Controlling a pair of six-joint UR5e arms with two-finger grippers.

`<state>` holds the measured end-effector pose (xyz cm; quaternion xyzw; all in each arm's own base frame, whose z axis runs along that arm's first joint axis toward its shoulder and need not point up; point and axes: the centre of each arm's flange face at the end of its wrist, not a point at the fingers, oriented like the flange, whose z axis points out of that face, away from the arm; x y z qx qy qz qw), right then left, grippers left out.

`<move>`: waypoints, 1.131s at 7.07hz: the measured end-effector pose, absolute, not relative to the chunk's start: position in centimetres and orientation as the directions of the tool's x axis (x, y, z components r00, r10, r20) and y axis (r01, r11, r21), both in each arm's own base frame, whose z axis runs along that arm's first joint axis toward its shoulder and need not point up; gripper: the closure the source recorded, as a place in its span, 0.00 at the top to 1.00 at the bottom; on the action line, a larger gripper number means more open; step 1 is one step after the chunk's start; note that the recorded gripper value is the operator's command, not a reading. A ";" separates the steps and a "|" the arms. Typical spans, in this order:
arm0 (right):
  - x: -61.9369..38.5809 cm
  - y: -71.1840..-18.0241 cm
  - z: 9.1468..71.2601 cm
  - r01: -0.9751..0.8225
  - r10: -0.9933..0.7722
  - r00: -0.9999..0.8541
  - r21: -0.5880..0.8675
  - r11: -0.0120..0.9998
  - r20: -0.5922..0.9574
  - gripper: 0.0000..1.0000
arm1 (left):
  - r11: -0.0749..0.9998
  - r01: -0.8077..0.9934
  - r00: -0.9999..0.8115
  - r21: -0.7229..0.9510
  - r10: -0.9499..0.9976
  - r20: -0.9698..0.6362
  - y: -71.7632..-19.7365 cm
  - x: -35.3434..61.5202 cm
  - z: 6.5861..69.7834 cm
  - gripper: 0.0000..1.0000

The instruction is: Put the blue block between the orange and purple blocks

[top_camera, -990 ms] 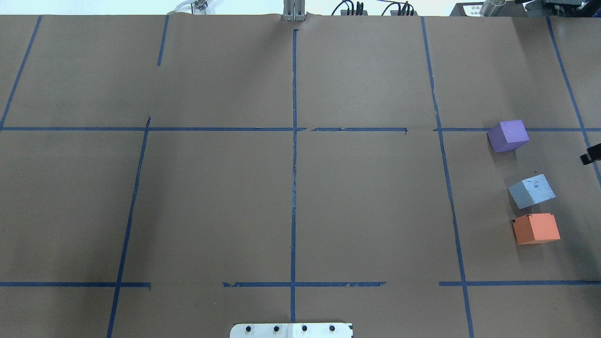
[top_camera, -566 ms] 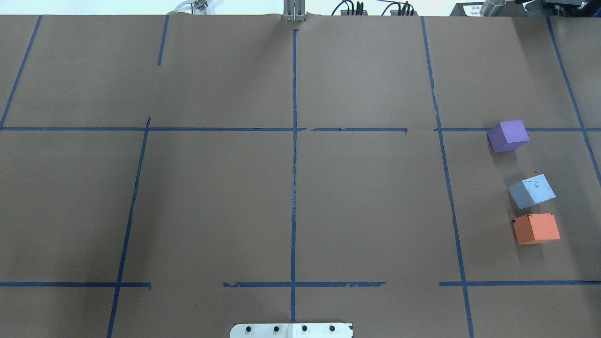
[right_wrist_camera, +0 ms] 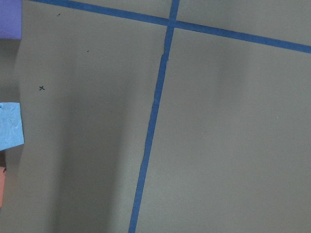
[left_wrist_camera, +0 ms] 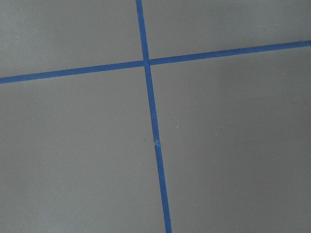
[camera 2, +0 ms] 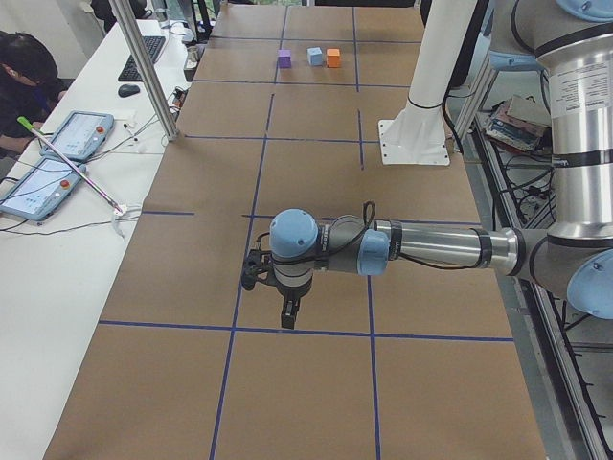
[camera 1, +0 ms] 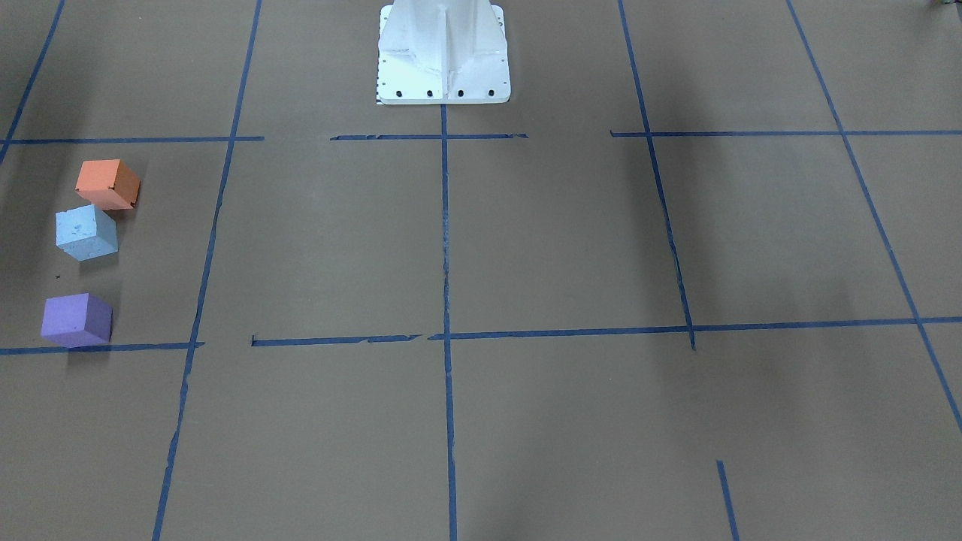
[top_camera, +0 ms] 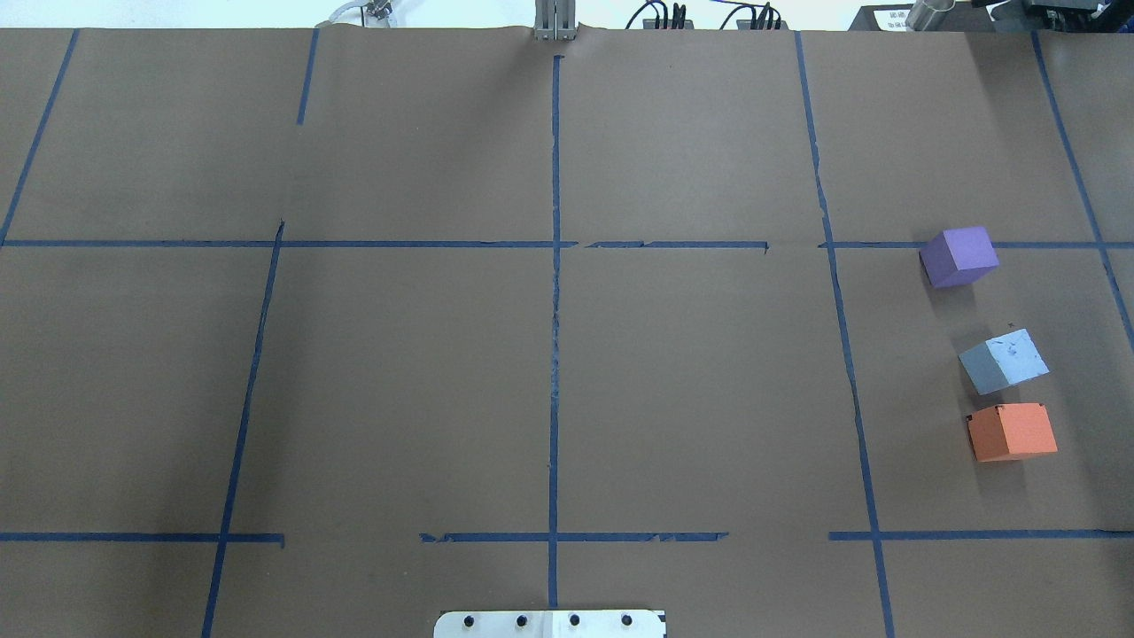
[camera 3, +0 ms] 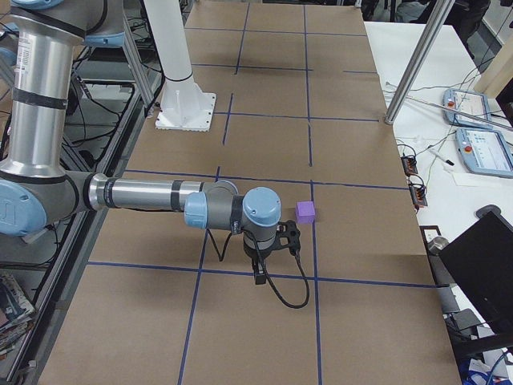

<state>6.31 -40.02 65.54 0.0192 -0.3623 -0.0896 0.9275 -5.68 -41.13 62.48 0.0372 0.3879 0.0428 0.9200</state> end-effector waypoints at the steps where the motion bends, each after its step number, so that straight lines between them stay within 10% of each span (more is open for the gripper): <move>1: 6.3 -40.0 65.6 0.152 -0.179 0.720 0.100 0.983 0.671 1.00 | 0.995 -0.051 0.713 0.084 0.096 -0.695 -40.2 -5.9 63.3 1.00; 8: 6.1 -39.7 65.6 0.152 -0.181 0.703 0.103 0.983 0.688 1.00 | 0.995 -0.054 0.744 0.080 0.094 -0.662 -39.3 -6.2 63.5 1.00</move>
